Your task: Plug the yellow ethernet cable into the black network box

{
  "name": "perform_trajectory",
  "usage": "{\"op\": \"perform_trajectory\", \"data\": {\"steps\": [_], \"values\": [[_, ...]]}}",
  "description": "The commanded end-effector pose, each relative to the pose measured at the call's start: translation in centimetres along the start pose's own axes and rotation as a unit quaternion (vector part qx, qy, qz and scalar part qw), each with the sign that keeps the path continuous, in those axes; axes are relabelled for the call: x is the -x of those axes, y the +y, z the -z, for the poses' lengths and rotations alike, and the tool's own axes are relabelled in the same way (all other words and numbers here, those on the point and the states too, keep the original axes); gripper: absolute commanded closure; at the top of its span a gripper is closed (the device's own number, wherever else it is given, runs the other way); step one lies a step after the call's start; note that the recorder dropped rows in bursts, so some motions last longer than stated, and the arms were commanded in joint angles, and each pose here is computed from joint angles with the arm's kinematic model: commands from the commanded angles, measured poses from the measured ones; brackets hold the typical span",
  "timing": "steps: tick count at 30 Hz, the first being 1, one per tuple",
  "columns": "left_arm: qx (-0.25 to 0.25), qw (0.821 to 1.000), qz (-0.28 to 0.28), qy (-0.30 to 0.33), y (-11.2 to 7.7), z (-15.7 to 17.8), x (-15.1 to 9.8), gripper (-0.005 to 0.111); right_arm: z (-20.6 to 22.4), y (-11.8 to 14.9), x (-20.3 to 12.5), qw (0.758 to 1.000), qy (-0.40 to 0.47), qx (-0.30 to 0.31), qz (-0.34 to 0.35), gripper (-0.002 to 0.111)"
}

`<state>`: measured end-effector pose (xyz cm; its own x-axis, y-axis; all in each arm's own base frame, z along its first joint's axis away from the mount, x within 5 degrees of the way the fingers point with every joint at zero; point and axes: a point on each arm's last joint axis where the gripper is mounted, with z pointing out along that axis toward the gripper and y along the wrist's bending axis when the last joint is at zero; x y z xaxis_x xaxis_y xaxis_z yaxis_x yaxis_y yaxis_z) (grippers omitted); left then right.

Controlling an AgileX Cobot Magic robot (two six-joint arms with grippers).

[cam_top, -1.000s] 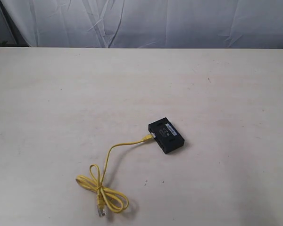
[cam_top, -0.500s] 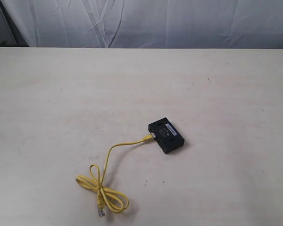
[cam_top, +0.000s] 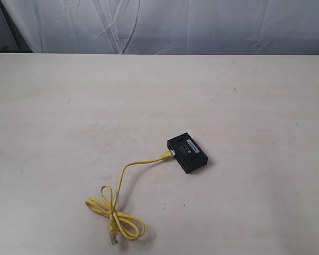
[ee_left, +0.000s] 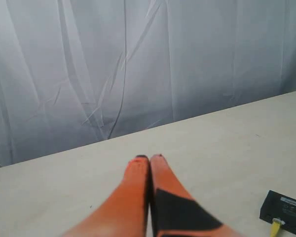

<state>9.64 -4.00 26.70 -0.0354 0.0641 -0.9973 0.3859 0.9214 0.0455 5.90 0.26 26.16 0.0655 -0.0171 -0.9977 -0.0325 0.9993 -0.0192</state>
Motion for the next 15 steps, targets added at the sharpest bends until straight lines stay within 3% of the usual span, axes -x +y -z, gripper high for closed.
{"op": "perform_trajectory", "data": {"steps": [1,8,15], "values": [[0.0,1.0,-0.029,-0.003,0.0,0.1,0.0,0.106,0.0,0.0,-0.1,1.0,-0.002,-0.003,0.0,0.109],[0.015,1.0,-0.01,0.011,0.2,1.9,-1.6,0.106,0.0,0.0,-0.1,1.0,0.0,-0.002,0.0,0.109],[0.118,0.993,0.013,0.02,1.3,4.1,-3.9,0.106,0.0,0.0,-0.1,1.0,0.001,-0.002,-0.003,0.109]]}}
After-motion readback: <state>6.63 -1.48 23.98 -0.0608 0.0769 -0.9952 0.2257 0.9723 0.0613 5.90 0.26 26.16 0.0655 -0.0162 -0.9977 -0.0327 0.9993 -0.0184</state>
